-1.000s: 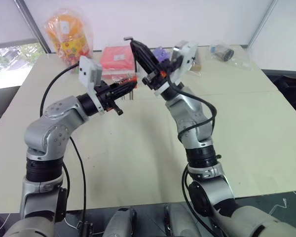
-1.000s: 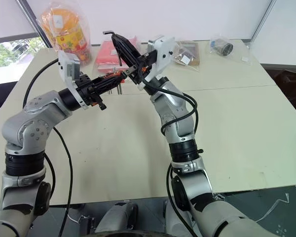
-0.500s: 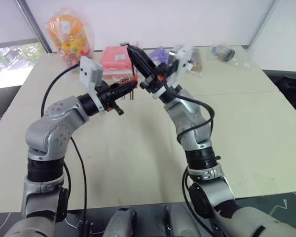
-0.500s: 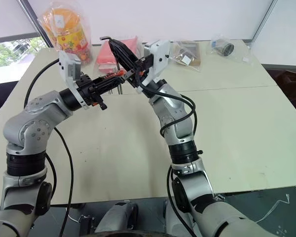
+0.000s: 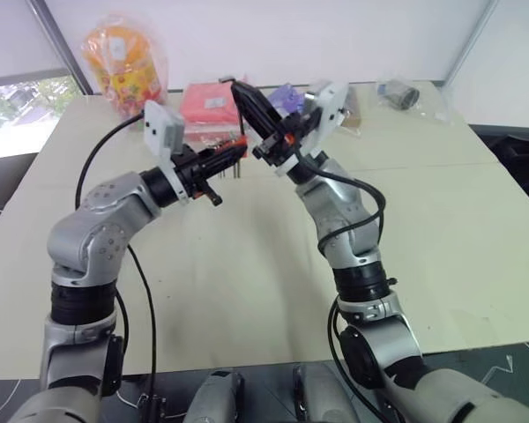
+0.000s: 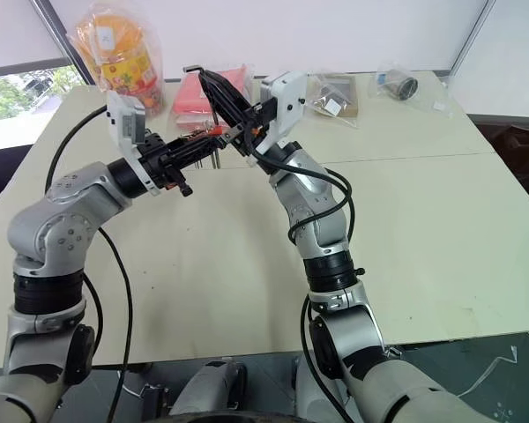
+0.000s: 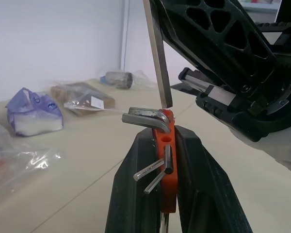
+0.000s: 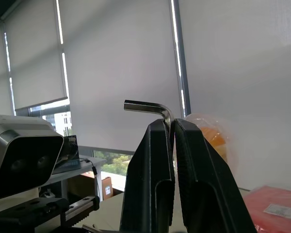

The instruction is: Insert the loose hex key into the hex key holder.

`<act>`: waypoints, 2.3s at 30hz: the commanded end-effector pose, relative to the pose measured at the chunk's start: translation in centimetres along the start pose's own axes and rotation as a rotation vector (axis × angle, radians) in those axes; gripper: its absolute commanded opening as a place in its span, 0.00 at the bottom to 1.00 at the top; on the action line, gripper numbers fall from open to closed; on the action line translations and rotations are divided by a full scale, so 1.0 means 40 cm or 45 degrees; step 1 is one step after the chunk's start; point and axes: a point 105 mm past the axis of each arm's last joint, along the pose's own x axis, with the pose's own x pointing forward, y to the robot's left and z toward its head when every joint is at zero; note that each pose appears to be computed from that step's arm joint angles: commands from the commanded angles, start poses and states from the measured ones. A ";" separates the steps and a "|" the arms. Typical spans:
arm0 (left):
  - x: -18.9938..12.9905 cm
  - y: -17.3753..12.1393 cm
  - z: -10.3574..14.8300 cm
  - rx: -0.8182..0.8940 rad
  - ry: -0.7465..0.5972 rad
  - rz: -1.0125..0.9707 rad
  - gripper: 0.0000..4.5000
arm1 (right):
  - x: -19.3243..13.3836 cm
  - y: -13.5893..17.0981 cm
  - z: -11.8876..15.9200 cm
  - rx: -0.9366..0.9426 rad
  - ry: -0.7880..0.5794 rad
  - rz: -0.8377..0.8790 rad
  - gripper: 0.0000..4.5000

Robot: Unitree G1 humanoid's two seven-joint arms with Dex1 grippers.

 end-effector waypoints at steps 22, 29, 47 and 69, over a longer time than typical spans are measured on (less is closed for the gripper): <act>0.001 -0.021 0.054 0.061 -0.083 -0.029 0.00 | -0.001 0.007 0.007 -0.022 -0.029 0.011 0.00; 0.001 -0.020 0.056 0.063 -0.087 -0.025 0.00 | -0.002 -0.001 0.008 -0.034 -0.026 0.001 0.00; 0.001 -0.019 0.069 0.055 -0.118 -0.021 0.00 | -0.008 0.001 -0.003 -0.037 -0.019 -0.001 0.00; 0.005 -0.033 0.072 0.053 -0.117 -0.054 0.00 | -0.015 0.000 -0.020 -0.056 -0.018 -0.039 0.00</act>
